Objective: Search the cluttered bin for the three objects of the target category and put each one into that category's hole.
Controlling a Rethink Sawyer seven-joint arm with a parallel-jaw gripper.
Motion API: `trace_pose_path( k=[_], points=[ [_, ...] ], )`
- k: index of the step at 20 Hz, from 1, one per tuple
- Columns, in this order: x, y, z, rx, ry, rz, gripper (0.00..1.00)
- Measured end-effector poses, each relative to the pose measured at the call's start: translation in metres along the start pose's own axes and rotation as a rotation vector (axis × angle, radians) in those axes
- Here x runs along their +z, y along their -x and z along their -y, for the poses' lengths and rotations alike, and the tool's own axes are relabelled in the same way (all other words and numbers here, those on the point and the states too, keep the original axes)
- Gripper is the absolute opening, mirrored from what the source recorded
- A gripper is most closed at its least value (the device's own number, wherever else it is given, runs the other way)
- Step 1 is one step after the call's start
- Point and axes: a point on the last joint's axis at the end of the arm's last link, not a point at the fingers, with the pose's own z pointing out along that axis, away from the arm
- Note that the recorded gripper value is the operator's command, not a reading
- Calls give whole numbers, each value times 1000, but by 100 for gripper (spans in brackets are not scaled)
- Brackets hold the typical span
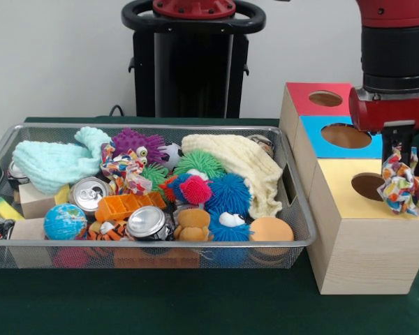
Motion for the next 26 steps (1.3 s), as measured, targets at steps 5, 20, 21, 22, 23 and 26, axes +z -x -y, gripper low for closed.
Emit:
trace_pose_path(
  k=[5, 20, 21, 22, 23, 26],
  points=[
    [0, 2, 0, -1, -1, 14, 0],
    [1, 2, -3, -5, -2, 30, 0],
    [1, 2, -4, -5, -2, 30, 0],
    [1, 2, -5, -6, -2, 32, 0],
    [1, 2, -5, -7, -2, 32, 0],
    [1, 2, -6, -5, 0, 34, 0]
  ],
)
